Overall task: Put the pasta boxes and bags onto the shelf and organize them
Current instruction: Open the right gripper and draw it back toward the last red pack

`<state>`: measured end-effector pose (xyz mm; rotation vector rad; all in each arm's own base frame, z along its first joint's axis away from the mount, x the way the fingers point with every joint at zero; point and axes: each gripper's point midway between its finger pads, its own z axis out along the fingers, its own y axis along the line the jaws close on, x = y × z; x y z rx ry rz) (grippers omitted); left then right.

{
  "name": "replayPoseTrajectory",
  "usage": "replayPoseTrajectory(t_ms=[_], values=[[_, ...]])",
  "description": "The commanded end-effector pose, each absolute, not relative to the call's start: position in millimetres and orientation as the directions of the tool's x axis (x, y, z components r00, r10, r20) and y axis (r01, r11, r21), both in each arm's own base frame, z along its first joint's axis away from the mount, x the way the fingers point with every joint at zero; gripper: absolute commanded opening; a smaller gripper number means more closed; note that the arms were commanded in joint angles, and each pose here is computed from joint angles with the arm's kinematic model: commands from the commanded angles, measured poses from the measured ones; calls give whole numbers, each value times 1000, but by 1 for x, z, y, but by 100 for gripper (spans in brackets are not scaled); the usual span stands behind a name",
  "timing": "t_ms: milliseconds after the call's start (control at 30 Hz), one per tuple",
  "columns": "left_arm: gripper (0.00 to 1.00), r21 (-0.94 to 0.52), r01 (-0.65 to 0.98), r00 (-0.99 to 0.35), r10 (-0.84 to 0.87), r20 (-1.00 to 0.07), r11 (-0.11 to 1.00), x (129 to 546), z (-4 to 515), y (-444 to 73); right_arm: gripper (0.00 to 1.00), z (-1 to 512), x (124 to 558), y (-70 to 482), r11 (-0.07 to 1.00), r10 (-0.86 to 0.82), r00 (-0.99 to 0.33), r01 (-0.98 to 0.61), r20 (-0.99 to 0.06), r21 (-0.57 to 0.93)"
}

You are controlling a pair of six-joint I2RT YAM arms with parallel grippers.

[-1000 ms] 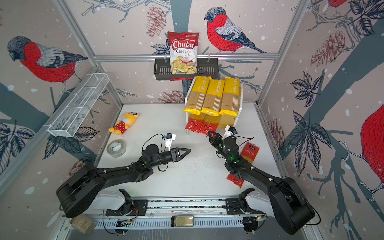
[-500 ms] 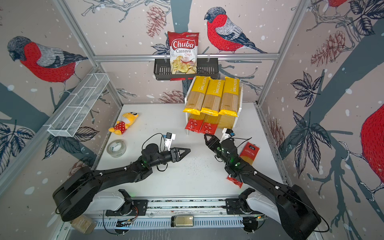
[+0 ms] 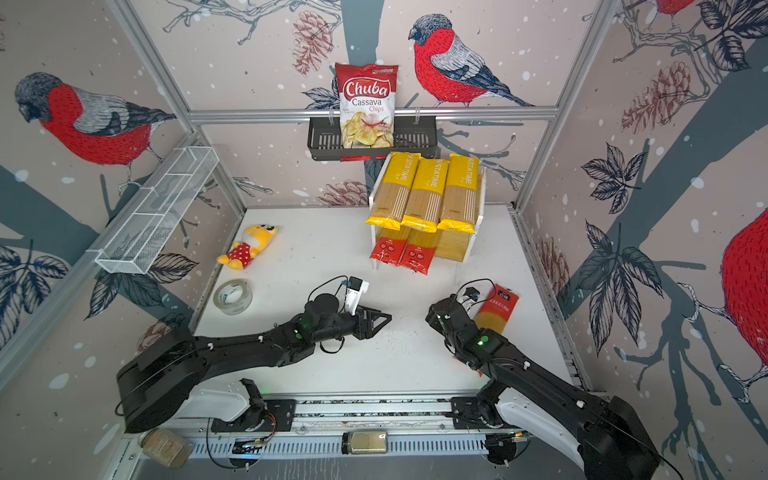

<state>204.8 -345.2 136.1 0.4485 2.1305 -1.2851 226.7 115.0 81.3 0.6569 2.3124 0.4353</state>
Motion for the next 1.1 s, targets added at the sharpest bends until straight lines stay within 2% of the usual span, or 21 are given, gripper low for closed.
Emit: replayPoseTrajectory(t_ms=[0, 167, 400, 600, 900, 1067], values=[[60, -643, 604, -732, 9, -681, 471, 206, 141, -358, 75, 71, 214, 69, 816, 569, -581, 484, -582, 316], [60, -607, 631, -705, 30, -709, 483, 200, 142, -373, 77, 64, 205, 31, 740, 631, -513, 623, -582, 253], [60, -629, 618, -716, 8, -698, 471, 194, 136, -377, 76, 43, 193, 9, 691, 675, -492, 683, -551, 237], [60, -607, 633, -701, 23, -713, 481, 196, 137, -377, 74, 19, 185, 35, 688, 717, -559, 664, -417, 294], [60, -591, 612, -690, -11, -724, 525, 201, 136, -353, 72, 10, 180, 95, 700, 714, -623, 610, -321, 373], [61, -595, 594, -695, -27, -718, 542, 208, 134, -341, 72, 15, 181, 137, 730, 677, -670, 559, -305, 392]])
